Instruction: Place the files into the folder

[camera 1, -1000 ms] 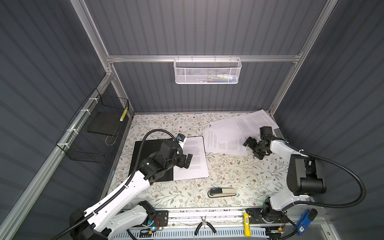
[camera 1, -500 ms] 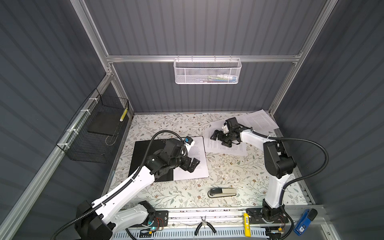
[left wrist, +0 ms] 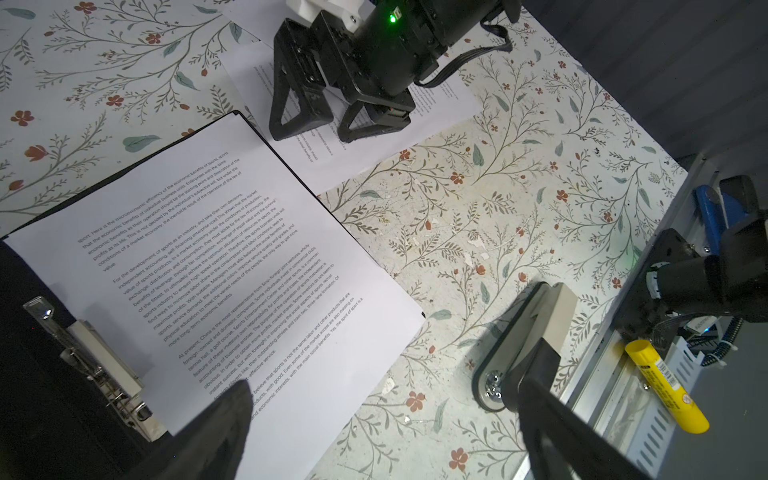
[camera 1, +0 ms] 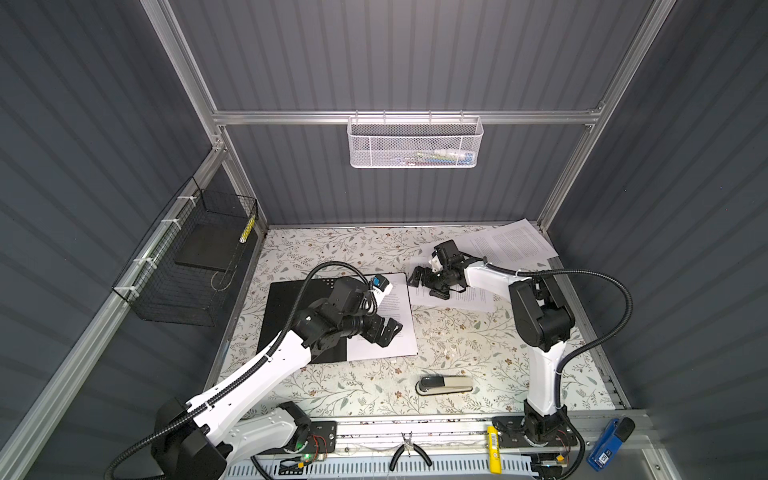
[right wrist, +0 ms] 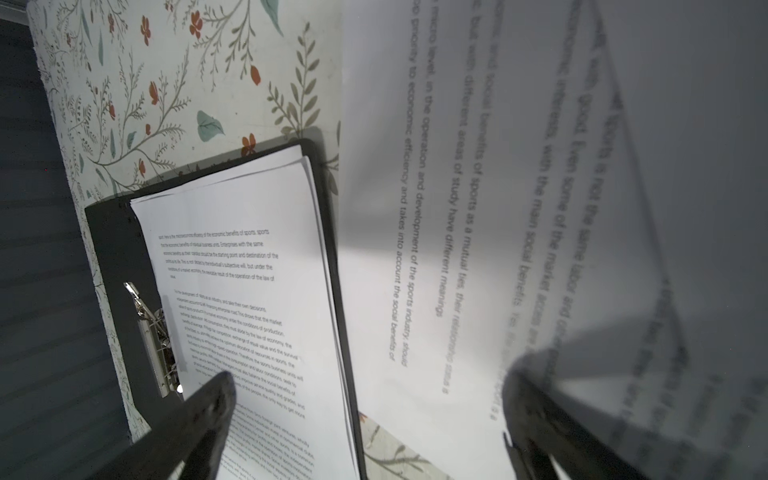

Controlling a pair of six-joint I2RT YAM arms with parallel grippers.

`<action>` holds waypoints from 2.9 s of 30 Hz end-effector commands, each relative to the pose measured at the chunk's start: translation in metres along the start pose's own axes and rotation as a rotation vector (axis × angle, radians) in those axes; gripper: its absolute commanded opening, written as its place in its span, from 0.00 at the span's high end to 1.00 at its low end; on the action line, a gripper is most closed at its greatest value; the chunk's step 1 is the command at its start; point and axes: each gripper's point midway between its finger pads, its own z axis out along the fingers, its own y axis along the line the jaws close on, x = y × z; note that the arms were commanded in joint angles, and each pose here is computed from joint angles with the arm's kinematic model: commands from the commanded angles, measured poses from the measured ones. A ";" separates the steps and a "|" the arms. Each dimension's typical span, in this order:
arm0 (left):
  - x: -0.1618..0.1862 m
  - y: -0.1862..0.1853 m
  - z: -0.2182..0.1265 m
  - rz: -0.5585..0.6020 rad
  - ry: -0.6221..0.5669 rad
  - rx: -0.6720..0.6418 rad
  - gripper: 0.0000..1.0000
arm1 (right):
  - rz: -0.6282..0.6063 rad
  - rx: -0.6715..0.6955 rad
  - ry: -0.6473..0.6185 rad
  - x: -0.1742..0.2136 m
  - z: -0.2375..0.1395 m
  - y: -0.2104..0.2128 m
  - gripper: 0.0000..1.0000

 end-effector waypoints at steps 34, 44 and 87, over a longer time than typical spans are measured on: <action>-0.043 -0.107 0.266 -0.109 0.381 0.309 0.00 | 0.492 0.158 -0.553 0.013 -0.216 -0.242 0.01; -0.009 -0.077 0.294 -0.113 0.441 0.183 0.00 | 0.630 0.223 -0.461 -0.004 -0.198 -0.289 0.01; -0.005 -0.059 0.294 -0.169 0.435 0.218 0.00 | 0.512 0.114 -0.015 -0.011 -0.141 -0.228 0.01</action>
